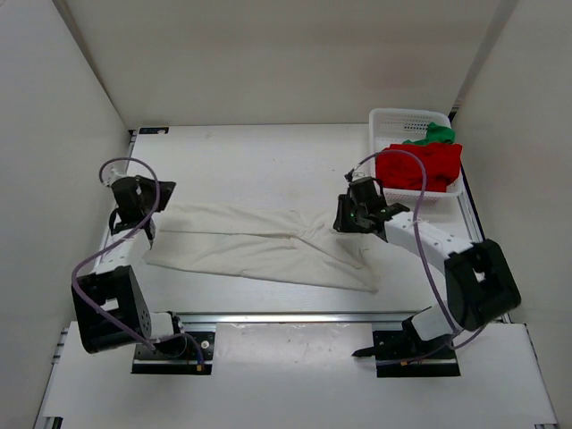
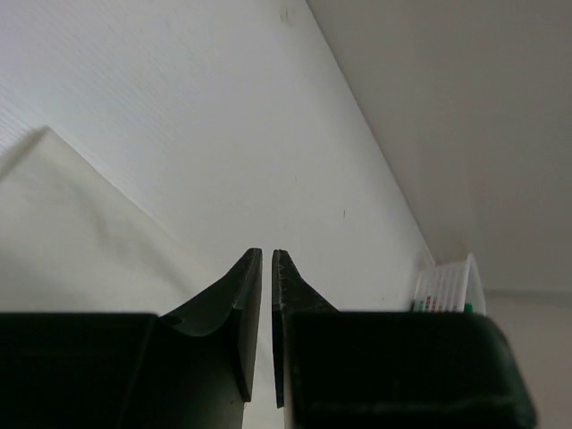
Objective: Fold and stack the t-shirts
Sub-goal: Fold the other side of the tshirt into a rectangle
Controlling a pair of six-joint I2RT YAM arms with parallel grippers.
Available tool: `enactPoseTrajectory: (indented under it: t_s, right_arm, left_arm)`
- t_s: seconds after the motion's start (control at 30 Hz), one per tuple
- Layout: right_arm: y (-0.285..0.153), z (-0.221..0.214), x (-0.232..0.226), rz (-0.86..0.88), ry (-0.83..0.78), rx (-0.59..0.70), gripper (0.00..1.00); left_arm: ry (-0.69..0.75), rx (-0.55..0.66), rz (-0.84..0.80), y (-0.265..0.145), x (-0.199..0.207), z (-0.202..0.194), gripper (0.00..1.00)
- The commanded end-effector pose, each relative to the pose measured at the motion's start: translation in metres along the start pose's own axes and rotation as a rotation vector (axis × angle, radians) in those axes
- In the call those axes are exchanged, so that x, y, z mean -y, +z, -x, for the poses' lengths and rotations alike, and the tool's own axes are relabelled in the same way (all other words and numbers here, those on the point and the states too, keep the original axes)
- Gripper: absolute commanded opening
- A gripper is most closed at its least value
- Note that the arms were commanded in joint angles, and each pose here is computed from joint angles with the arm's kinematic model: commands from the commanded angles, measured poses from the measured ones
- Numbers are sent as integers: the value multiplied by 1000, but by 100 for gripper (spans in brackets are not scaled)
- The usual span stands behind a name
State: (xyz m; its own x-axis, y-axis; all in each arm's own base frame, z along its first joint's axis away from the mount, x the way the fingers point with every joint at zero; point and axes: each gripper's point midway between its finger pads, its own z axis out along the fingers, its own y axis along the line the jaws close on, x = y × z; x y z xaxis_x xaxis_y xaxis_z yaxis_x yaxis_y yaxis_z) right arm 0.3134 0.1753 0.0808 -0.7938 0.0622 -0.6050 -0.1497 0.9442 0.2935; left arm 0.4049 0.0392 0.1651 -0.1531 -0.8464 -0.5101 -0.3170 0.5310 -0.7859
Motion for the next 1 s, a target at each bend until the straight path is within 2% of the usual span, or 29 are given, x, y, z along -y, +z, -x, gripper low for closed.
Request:
enactPoseTrajectory:
  t_s: [0.0, 0.1, 0.2, 0.23, 0.4, 0.67, 0.97]
  right_arm:
    - [19, 41, -25, 82, -64, 85, 22]
    - [42, 44, -33, 98, -79, 61, 30]
    - [57, 39, -36, 114, -77, 22, 32]
    - [61, 33, -39, 119, -81, 11, 32]
    - [68, 16, -40, 105, -90, -49, 32]
    - [42, 1, -52, 77, -121, -72, 2]
    - [9, -33, -83, 78, -179, -166, 0]
  left_arm:
    - [35, -99, 15, 6, -5, -46, 19]
    - [29, -204, -35, 7, 8, -87, 18]
    - [32, -281, -65, 3, 14, -118, 17]
    - [64, -339, -86, -3, 22, -144, 16]
    - [82, -401, -128, -20, 26, -175, 16]
    - [96, -437, -124, -39, 7, -196, 16]
    - [76, -441, -152, -45, 8, -198, 17]
